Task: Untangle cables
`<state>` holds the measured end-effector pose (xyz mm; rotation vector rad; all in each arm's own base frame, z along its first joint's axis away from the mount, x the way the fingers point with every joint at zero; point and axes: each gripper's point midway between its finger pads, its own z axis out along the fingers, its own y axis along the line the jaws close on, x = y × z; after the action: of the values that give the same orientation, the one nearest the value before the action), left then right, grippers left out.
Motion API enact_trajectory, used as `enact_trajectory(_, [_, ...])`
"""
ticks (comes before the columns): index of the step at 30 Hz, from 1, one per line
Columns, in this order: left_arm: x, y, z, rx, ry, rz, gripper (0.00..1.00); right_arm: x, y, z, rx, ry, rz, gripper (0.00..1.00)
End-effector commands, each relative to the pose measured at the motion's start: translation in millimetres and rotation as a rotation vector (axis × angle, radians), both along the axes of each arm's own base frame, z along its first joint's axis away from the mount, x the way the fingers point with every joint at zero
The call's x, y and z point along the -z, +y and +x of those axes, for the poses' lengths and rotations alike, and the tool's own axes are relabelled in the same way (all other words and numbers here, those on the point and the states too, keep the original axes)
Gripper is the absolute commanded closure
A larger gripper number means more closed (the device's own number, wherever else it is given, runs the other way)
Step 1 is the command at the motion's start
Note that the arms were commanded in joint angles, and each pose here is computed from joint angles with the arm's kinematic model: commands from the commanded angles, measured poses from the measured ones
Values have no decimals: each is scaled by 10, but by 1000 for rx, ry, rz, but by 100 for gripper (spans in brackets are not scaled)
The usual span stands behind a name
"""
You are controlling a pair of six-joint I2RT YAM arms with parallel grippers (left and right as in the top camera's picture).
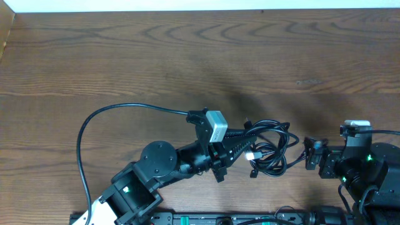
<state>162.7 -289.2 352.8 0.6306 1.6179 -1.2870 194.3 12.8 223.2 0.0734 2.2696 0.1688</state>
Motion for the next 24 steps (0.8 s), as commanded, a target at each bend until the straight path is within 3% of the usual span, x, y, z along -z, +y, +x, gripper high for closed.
enact_trajectory(1, [-229, 86, -84, 11, -35, -62, 93, -53, -65, -1, 49, -13, -1, 1])
enact_trajectory(6, [-274, 134, -64, -16, -43, -74, 92, -72, 139, -16, -82, -23, 29, 1])
enact_trajectory(16, [-278, 248, 171, -166, 11, -102, 93, -295, 860, -241, -610, -158, 101, 1])
enact_trajectory(24, [-264, 392, 383, -312, 82, -141, 92, -382, 986, -305, -699, -202, 134, 1])
